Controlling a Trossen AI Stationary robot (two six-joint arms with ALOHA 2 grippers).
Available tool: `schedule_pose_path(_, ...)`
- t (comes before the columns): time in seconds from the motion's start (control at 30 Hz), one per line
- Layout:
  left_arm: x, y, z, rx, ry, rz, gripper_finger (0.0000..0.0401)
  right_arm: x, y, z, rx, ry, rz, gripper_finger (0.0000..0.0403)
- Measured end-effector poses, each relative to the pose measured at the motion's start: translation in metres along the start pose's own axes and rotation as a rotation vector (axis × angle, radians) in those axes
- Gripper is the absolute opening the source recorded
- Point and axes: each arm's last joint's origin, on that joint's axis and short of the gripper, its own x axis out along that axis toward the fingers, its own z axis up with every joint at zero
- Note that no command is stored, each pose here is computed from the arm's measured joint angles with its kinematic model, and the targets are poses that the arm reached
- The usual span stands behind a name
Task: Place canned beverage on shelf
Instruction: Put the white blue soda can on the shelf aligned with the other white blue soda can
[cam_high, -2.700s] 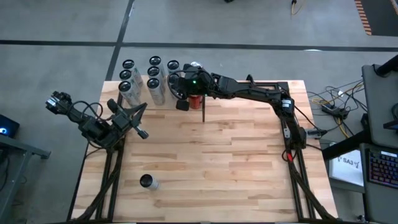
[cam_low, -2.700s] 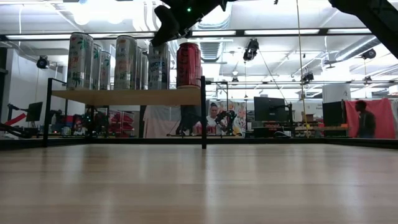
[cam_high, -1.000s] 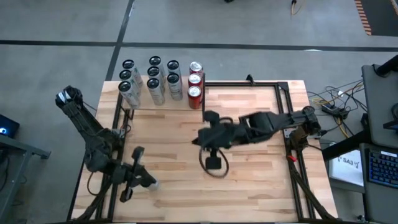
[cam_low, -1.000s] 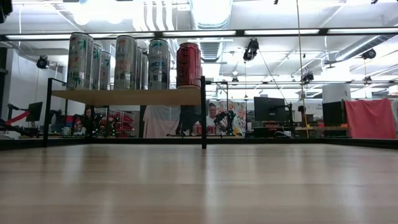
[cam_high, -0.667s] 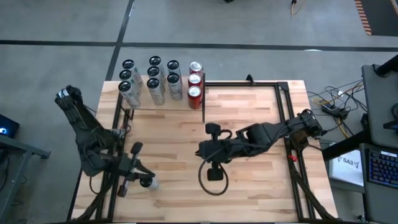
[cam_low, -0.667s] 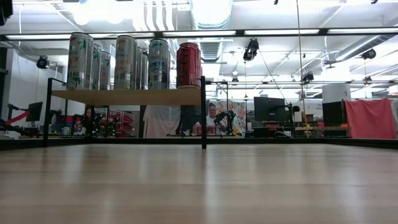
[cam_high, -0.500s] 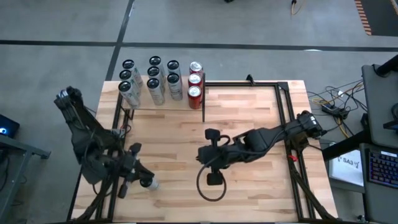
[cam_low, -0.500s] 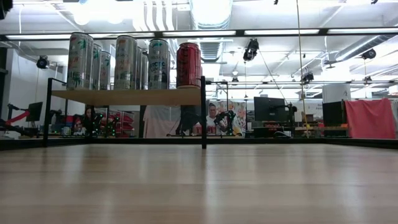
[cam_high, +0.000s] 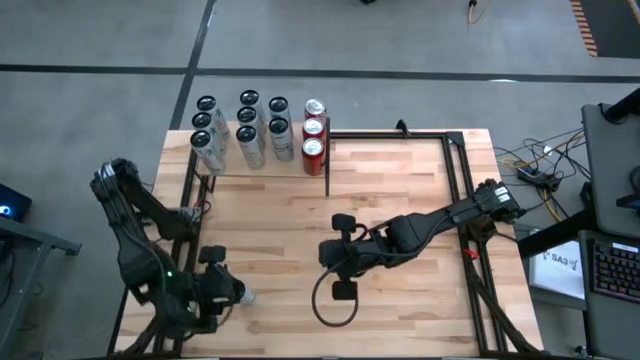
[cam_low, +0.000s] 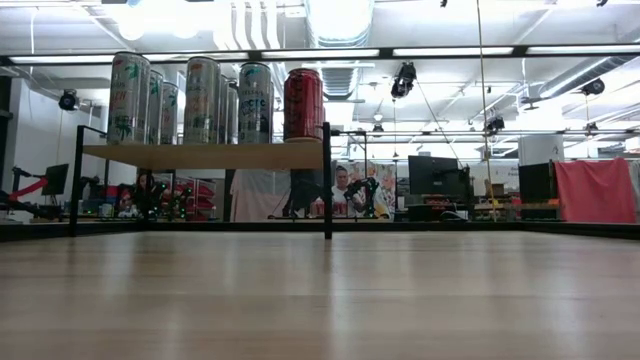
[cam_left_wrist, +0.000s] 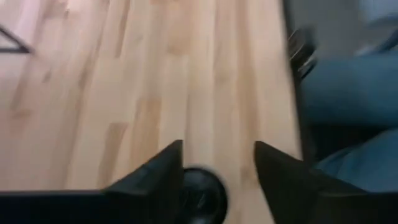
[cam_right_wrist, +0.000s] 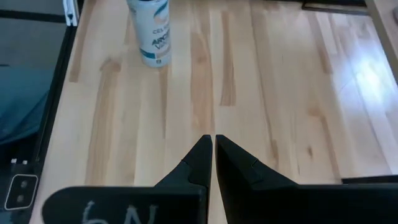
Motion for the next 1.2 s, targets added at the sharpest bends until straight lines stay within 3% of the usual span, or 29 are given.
schedule_pose_path(0.2, 0.012, -0.010, -0.004, 0.073, 0.187, 0.142, 0.0286, 0.006, 0.004, -0.009, 0.027, 0.035, 0.001, 0.0012)
schedule_pose_path(0.37, 0.020, -0.014, -0.008, 0.065, 0.265, 0.191, 0.0339, 0.007, 0.011, -0.014, 0.045, 0.048, 0.016, 0.0012)
schedule_pose_path(0.73, 0.022, -0.012, -0.011, 0.074, 0.255, 0.180, 0.0339, 0.004, 0.030, -0.024, 0.080, 0.071, 0.049, 0.0012)
schedule_pose_path(1.2, 0.056, -0.013, -0.036, 0.100, 0.236, 0.148, 0.0338, 0.010, 0.041, -0.036, 0.151, 0.094, 0.055, 0.0012)
